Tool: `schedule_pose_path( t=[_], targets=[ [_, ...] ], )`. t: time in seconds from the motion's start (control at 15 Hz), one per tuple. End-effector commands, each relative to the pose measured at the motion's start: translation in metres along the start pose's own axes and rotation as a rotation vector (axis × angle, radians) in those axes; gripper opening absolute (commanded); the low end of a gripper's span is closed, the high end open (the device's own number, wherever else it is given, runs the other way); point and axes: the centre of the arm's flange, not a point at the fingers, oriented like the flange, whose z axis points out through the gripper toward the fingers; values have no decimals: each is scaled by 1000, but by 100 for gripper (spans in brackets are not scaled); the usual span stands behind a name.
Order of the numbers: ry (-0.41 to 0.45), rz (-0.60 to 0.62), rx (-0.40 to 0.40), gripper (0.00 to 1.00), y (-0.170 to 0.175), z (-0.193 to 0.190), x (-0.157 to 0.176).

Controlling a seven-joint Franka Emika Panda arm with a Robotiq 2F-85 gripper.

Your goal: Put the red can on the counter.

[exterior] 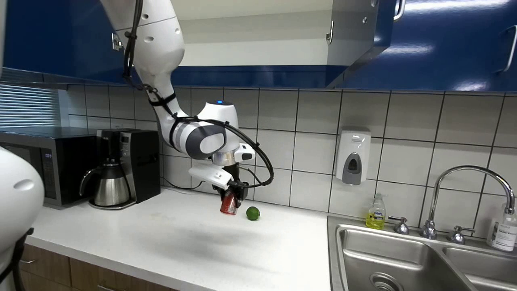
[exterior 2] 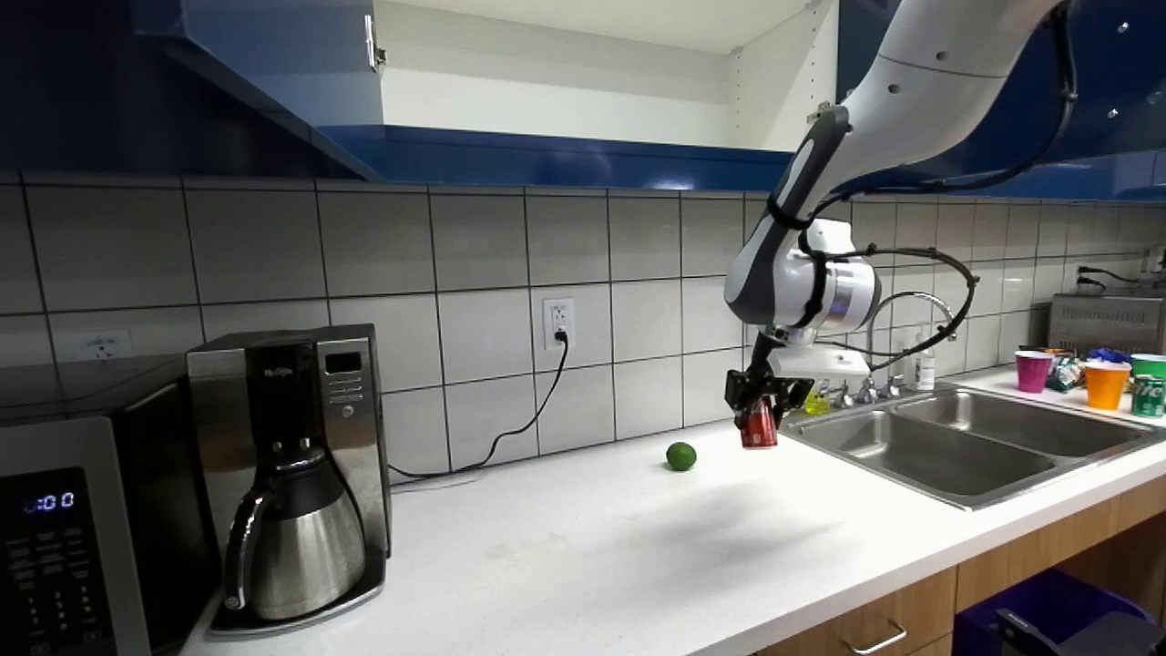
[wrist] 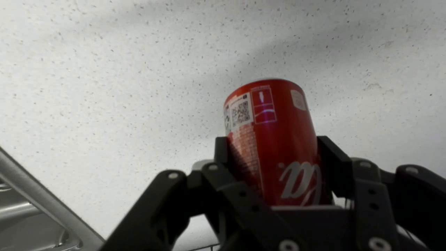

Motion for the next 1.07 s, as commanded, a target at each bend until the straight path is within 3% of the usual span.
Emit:
schedule_pose_path(
  t=[0.0, 0.47, 1.0],
  targets=[
    [30, -35, 26, 39, -4, 33, 1],
    [66, -53, 42, 39, -22, 82, -8],
    [109, -43, 55, 39, -19, 126, -7]
  ],
)
